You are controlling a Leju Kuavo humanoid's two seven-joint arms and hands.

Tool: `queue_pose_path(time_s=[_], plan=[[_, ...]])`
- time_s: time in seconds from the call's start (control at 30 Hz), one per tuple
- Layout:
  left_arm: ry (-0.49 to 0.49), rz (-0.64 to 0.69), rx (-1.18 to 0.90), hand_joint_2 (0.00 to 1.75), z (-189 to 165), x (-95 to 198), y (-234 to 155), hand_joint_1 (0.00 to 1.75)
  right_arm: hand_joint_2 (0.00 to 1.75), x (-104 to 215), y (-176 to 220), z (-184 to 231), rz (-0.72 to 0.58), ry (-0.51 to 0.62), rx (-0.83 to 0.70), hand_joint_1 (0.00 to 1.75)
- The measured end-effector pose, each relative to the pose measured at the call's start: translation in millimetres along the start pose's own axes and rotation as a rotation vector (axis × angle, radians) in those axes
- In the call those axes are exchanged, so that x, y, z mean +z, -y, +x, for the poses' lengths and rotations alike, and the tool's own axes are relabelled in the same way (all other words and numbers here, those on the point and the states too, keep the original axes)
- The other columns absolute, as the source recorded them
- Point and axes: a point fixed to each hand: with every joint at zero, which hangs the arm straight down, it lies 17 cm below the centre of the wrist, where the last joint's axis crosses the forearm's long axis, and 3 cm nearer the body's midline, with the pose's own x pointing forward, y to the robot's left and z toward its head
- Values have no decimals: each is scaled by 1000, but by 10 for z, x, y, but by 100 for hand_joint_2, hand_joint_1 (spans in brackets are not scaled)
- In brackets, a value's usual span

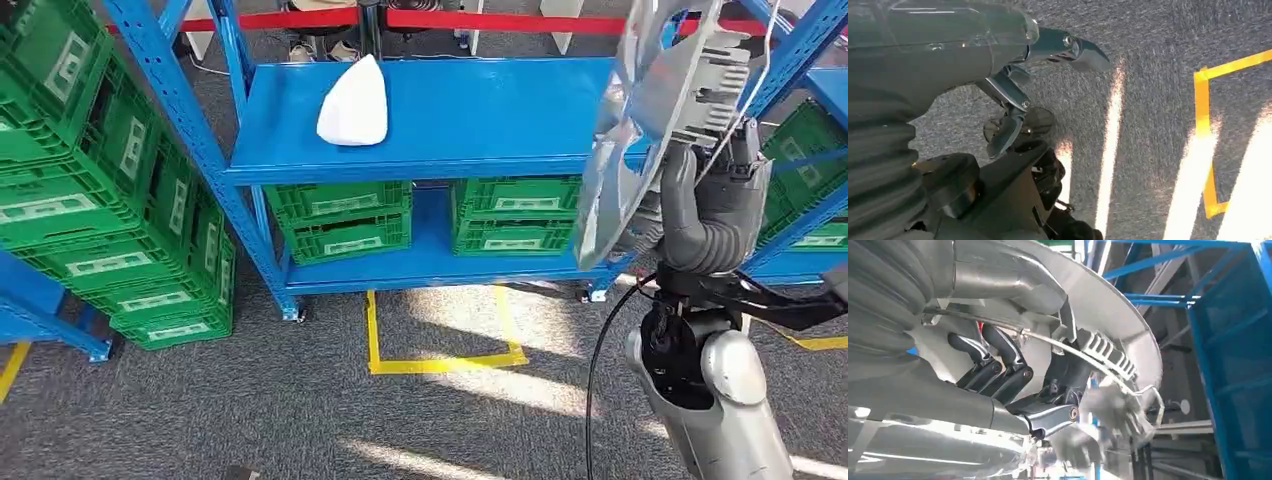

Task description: Take the parts from the cabinet and place them on the table.

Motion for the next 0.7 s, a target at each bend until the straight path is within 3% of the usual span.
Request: queue_pose_path(time_s=[0.7], plan=[[4,-2,5,175,87,-54,-36,0,175,-31,-45,54,10,10,4,175]])
